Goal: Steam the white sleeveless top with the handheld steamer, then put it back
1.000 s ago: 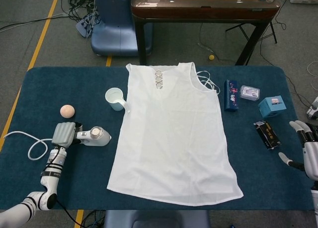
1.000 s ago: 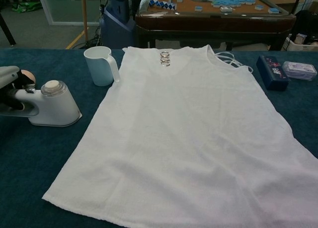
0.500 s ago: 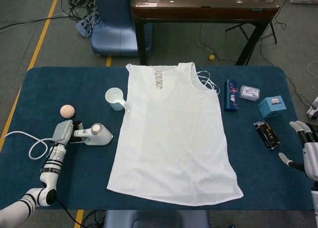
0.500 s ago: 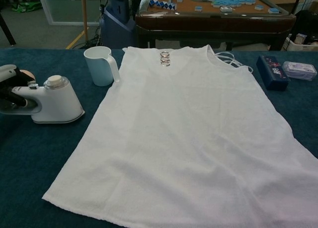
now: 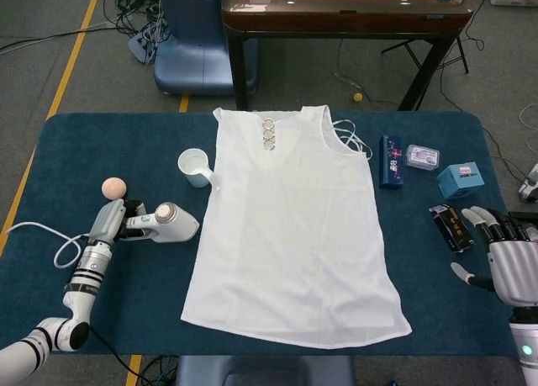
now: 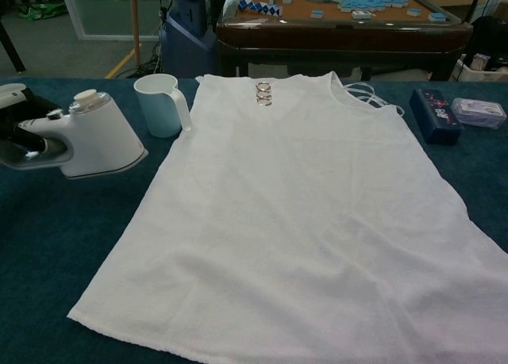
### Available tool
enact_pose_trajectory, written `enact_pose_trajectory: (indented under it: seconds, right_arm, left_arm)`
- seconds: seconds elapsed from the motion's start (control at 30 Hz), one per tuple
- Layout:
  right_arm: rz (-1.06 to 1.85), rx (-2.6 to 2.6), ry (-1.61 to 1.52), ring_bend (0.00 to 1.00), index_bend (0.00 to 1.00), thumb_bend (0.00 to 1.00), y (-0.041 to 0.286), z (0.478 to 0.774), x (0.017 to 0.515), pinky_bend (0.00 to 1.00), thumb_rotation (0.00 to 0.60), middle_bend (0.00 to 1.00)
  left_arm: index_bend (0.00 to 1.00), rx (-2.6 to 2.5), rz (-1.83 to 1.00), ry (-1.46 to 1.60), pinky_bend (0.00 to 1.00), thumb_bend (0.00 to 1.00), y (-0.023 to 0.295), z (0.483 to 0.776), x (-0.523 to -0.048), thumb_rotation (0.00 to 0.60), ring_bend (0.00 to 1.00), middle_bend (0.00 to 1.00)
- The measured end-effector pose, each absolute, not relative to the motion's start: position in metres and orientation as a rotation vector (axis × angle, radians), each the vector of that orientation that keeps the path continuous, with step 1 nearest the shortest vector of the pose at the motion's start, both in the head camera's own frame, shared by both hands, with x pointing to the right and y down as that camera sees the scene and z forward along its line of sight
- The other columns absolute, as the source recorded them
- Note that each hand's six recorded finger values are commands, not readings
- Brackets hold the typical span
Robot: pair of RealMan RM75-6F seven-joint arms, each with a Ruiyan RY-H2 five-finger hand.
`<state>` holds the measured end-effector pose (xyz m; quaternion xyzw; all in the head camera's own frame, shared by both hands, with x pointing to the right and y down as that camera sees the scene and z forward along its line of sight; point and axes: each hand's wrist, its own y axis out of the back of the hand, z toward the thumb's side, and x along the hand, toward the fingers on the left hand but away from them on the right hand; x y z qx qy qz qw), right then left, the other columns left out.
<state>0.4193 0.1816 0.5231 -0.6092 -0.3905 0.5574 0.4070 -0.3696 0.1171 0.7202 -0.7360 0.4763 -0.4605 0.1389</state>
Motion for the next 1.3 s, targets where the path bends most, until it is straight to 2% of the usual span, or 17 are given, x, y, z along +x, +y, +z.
enact_pose_trajectory:
  seconds: [0.13,0.23,0.4,0.47,0.53,0.77,0.83,0.87,0.97,1.03,1.1,1.3]
  right_arm:
    - [1.342,-1.659,-0.885,0.14,0.17,0.24,0.184,0.534,0.394,0.16,0.600,0.19]
    - [1.282,-1.754,-0.785,0.14,0.15,0.41,0.187,0.544,0.371,0.16,0.600,0.19]
    - [1.180,-1.910,-0.603,0.13,0.08,0.76,0.197,0.560,0.332,0.16,0.600,0.19]
    - [1.140,-1.973,-0.525,0.12,0.08,0.83,0.204,0.567,0.317,0.16,0.600,0.18]
    - [1.112,-2.028,-0.448,0.11,0.08,0.86,0.213,0.574,0.305,0.16,0.600,0.17]
    - [1.077,-2.167,-0.270,0.10,0.08,0.86,0.247,0.598,0.286,0.16,0.600,0.16]
    - [1.087,-2.178,-0.250,0.10,0.08,0.85,0.253,0.605,0.288,0.16,0.600,0.16]
    - [1.091,-2.180,-0.244,0.10,0.08,0.81,0.255,0.607,0.289,0.16,0.600,0.16]
    - [1.106,-2.181,-0.223,0.10,0.08,0.55,0.262,0.617,0.294,0.15,0.600,0.16]
    - [1.117,-2.178,-0.217,0.09,0.08,0.33,0.266,0.624,0.297,0.13,0.600,0.16]
    - [1.124,-2.174,-0.223,0.07,0.08,0.19,0.268,0.630,0.298,0.10,0.600,0.16]
    - [1.103,-2.161,-0.287,0.02,0.08,0.11,0.269,0.647,0.290,0.04,0.591,0.14]
  left_arm:
    - [0.87,-2.168,-1.264,1.342,0.55,0.27,0.118,0.707,-0.352,0.600,0.59,0.69]
    - [0.87,-2.183,-1.230,1.303,0.55,0.27,0.119,0.699,-0.338,0.600,0.59,0.69]
    - [0.87,-2.193,-1.183,1.237,0.55,0.27,0.118,0.689,-0.314,0.600,0.59,0.69]
    - [0.87,-2.190,-1.167,1.205,0.55,0.27,0.116,0.686,-0.305,0.600,0.59,0.69]
    - [0.87,-2.182,-1.150,1.172,0.55,0.27,0.114,0.684,-0.295,0.600,0.59,0.69]
    - [0.87,-2.190,-1.110,1.096,0.55,0.27,0.113,0.689,-0.260,0.600,0.59,0.69]
    - [0.87,-2.197,-1.107,1.083,0.55,0.27,0.115,0.691,-0.252,0.600,0.59,0.69]
    - [0.87,-2.198,-1.106,1.076,0.55,0.27,0.116,0.693,-0.250,0.600,0.59,0.69]
    - [0.87,-2.193,-1.104,1.049,0.55,0.27,0.119,0.698,-0.240,0.600,0.59,0.69]
    - [0.87,-2.190,-1.102,1.024,0.55,0.27,0.121,0.702,-0.233,0.600,0.59,0.69]
    - [0.87,-2.189,-1.099,1.006,0.55,0.27,0.122,0.705,-0.227,0.600,0.58,0.69]
    - [0.87,-2.193,-1.095,0.962,0.55,0.27,0.125,0.717,-0.208,0.600,0.58,0.70]
